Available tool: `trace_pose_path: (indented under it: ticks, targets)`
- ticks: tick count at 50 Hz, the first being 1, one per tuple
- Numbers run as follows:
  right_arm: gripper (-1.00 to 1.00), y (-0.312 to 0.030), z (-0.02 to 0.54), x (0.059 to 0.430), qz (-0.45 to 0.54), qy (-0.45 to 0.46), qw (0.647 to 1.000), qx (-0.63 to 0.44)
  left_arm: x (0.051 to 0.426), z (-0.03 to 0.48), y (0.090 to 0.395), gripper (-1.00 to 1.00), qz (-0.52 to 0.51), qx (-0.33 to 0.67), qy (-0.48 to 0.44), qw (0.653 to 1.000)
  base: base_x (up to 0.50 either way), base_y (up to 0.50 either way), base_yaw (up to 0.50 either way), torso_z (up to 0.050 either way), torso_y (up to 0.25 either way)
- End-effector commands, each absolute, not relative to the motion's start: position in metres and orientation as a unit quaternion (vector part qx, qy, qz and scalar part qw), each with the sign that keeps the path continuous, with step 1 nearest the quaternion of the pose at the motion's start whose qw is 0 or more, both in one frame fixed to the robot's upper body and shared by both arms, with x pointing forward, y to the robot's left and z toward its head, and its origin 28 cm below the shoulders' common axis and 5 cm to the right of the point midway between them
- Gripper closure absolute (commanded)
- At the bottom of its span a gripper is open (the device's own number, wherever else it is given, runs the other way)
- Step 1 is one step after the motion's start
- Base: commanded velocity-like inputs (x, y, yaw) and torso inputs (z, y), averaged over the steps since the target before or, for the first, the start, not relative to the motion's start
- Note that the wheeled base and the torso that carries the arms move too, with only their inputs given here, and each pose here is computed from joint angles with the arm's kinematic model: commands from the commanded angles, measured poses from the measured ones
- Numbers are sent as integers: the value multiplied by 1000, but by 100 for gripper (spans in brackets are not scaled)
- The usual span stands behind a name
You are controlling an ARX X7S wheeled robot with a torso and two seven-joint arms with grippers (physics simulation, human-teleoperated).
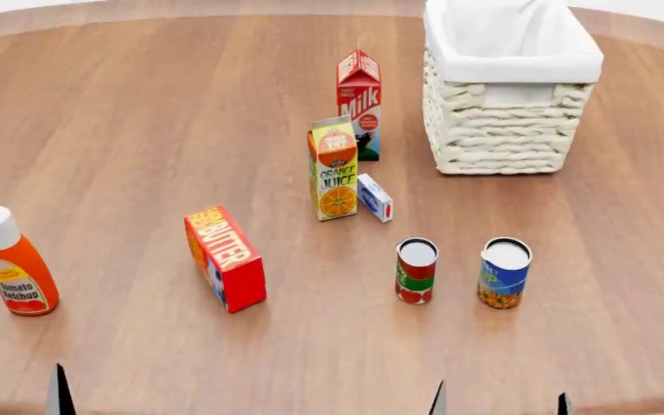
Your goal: Pick up the alphabet soup, and put it in the basket.
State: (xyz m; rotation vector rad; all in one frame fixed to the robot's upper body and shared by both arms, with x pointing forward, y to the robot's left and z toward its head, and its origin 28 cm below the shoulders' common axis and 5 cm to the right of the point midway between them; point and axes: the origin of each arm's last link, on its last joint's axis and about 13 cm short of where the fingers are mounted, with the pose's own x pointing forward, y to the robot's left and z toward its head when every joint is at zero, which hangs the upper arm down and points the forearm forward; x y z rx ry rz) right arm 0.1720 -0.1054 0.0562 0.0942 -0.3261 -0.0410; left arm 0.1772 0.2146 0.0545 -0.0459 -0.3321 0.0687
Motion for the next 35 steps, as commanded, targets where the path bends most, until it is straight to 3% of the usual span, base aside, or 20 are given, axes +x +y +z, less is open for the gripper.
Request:
trace_pose_path:
  ticks: [1, 35]
  targets:
    - [-100, -110, 58, 173, -32, -154, 985, 63, 179, 54, 218, -100, 46, -27, -167, 984, 0, -12, 0, 0, 0]
    - [-100, -111, 56, 176, -35, -146, 986, 70, 176, 56, 216, -100, 42, -26, -174, 984, -11, -124, 0, 0, 0]
